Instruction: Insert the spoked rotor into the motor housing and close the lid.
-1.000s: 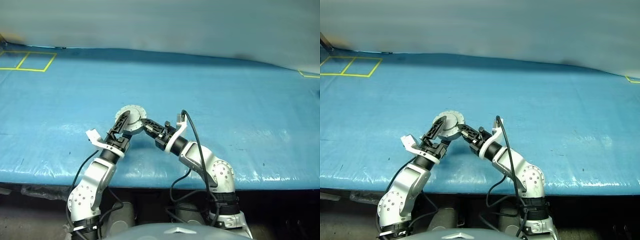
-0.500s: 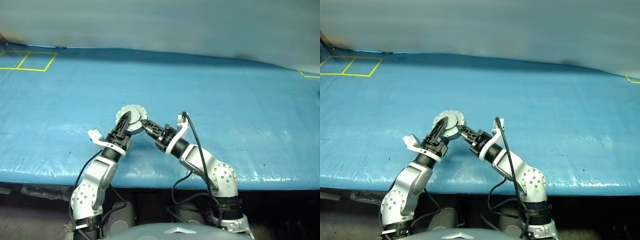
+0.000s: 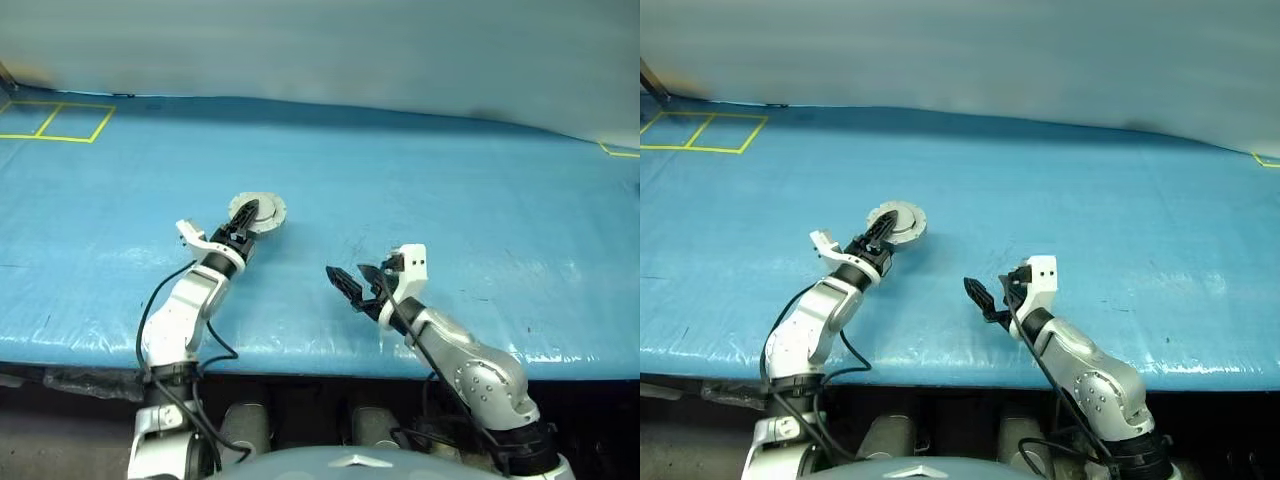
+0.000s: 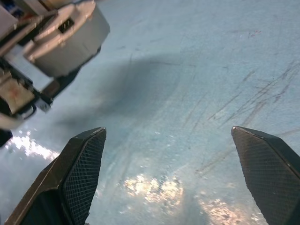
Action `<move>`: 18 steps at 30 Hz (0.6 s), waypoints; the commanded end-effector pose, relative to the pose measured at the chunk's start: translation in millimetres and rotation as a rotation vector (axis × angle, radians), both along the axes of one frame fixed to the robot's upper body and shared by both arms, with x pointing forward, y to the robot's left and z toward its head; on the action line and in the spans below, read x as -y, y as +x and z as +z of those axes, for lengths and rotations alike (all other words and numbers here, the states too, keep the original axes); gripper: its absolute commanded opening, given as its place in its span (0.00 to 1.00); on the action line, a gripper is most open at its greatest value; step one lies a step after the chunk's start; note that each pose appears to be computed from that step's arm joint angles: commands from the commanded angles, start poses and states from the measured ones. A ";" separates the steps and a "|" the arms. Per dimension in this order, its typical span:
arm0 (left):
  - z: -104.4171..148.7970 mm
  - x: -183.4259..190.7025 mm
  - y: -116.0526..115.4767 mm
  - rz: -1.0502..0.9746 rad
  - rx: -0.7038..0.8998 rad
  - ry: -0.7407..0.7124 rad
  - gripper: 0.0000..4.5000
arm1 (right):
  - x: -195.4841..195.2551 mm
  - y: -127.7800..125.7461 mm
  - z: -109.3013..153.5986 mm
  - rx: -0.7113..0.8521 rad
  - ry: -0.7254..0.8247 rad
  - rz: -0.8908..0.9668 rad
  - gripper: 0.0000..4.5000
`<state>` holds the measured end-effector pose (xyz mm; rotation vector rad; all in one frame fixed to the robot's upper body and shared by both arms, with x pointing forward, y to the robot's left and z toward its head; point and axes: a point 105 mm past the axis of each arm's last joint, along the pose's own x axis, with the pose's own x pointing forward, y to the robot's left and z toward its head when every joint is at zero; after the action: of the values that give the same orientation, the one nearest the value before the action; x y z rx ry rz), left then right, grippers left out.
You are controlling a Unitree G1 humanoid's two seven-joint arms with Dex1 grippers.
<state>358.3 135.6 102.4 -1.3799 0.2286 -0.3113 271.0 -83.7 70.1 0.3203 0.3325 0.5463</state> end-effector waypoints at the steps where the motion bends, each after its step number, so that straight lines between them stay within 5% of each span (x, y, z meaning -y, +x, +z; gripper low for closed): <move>1: 19.4 -6.7 24.9 0.007 0.068 0.036 0.52 | -12.7 -5.3 9.8 0.173 -0.123 0.049 1.00; 6: 18.9 -15.4 64.6 0.046 0.018 0.137 0.52 | -17.0 -8.1 3.4 0.343 -0.339 0.051 1.00; 18: 0.9 -1.3 97.9 0.025 -0.074 0.292 0.52 | -12.8 -5.4 -2.5 0.408 -0.424 -0.011 1.00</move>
<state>447.4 138.5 82.0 -1.1249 0.3605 -0.1634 264.2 -70.0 57.9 -0.1970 0.0893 0.5118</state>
